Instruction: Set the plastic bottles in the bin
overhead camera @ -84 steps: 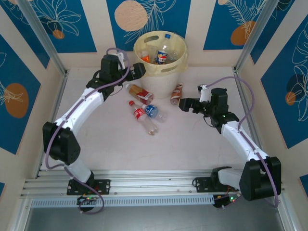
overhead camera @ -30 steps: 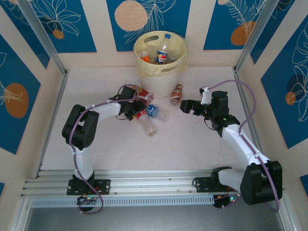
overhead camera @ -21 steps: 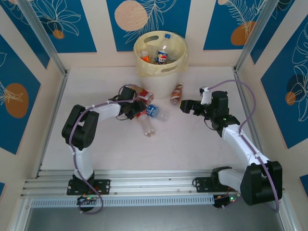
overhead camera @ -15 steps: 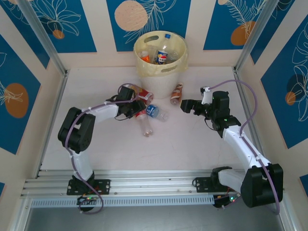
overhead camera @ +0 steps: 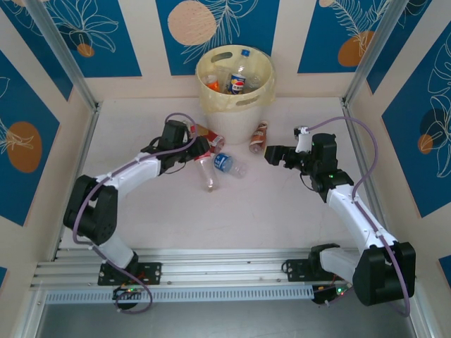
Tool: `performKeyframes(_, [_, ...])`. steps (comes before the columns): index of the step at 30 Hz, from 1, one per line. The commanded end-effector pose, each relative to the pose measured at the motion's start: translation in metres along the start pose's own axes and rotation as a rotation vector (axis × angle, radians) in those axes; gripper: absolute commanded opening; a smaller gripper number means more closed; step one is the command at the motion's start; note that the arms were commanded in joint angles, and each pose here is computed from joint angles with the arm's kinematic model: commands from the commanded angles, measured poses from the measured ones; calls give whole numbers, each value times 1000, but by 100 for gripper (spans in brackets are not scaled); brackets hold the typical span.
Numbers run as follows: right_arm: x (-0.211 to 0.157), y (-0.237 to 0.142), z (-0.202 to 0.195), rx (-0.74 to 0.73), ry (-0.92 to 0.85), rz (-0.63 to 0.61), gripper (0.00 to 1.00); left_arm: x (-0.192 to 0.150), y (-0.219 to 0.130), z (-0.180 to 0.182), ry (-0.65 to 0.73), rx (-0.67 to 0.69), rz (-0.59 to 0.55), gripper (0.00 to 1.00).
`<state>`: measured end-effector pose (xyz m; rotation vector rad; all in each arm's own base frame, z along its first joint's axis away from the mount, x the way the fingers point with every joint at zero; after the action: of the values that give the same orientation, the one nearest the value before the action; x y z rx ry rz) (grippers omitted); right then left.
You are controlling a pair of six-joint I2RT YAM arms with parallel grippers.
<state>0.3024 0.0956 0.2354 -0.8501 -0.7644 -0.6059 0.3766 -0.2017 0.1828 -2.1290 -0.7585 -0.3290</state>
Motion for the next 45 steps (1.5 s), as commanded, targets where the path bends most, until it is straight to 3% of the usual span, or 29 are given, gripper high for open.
performKeyframes(1, [8, -5, 1, -11, 3, -31, 99, 19, -23, -16, 64, -63, -113, 0])
performKeyframes(21, [10, -4, 6, 25, 27, -36, 99, 84, -127, -99, 290, -334, -526, 0])
performKeyframes(32, [17, -10, 20, 123, 0, -103, 99, 119, -164, -156, 401, -488, -642, 0])
performKeyframes(45, [29, -18, 22, 108, -17, -180, 99, 165, -176, -219, 575, -550, -760, 0])
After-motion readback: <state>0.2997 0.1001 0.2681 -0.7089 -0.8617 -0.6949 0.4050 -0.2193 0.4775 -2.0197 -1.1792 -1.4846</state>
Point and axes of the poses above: each hand's point on the last joint's axis, 136 mm out from that joint toward the fingers, its own y axis out along the fingers, its own z axis along the line the jaws close on, x = y × z, the point moved 5 cm from there along -y, back along the fingers, and after that the axes turned 3 degrees about -y, right-handed, at the moved point
